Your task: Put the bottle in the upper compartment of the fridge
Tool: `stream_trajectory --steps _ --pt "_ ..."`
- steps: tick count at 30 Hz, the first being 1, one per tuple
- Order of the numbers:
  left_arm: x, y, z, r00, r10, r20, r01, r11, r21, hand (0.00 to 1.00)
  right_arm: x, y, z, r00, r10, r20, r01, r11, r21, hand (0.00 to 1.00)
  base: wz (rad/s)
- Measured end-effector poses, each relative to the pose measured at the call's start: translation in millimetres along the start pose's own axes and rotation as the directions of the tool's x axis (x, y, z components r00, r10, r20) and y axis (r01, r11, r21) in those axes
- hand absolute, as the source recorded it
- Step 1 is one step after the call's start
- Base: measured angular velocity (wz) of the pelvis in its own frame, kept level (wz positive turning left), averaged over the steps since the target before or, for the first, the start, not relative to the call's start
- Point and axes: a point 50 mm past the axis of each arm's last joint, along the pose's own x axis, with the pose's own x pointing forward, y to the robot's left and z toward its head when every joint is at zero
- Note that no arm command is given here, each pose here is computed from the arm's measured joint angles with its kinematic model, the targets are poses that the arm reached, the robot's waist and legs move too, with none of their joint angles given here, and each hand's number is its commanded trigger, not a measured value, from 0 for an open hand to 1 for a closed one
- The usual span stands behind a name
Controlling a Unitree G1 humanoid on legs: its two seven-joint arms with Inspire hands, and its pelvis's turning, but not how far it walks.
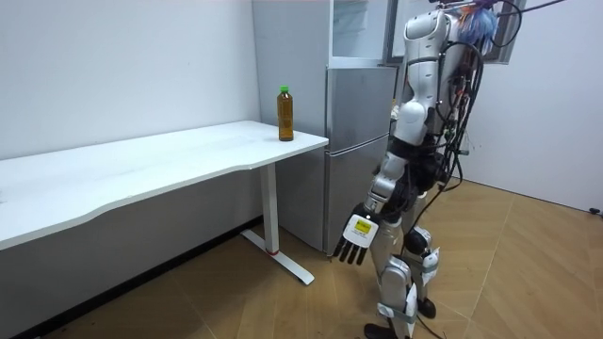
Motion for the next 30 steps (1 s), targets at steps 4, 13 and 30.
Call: stream_trajectory --steps 4,13,30 --pt "0.7 -2.6 3.2 1.0 -0.025 0.003 0.025 1.0 0.003 0.0 -7.5 2.3 51.2 0.974 0.025 0.227 -0.018 0.999 -0.031 0.0 -0.04" --pt "1.1 2.3 5.8 1.0 -0.011 -0.008 0.011 0.999 -0.03 0.0 -34.4 4.7 96.3 0.923 0.069 0.378 -0.009 0.987 -0.159 0.0 -0.1" --pt "-0.1 2.6 2.0 1.0 -0.027 0.002 0.027 0.999 -0.031 0.0 -91.0 -11.0 162.9 0.809 0.206 0.55 0.018 0.927 -0.374 0.0 -0.07"
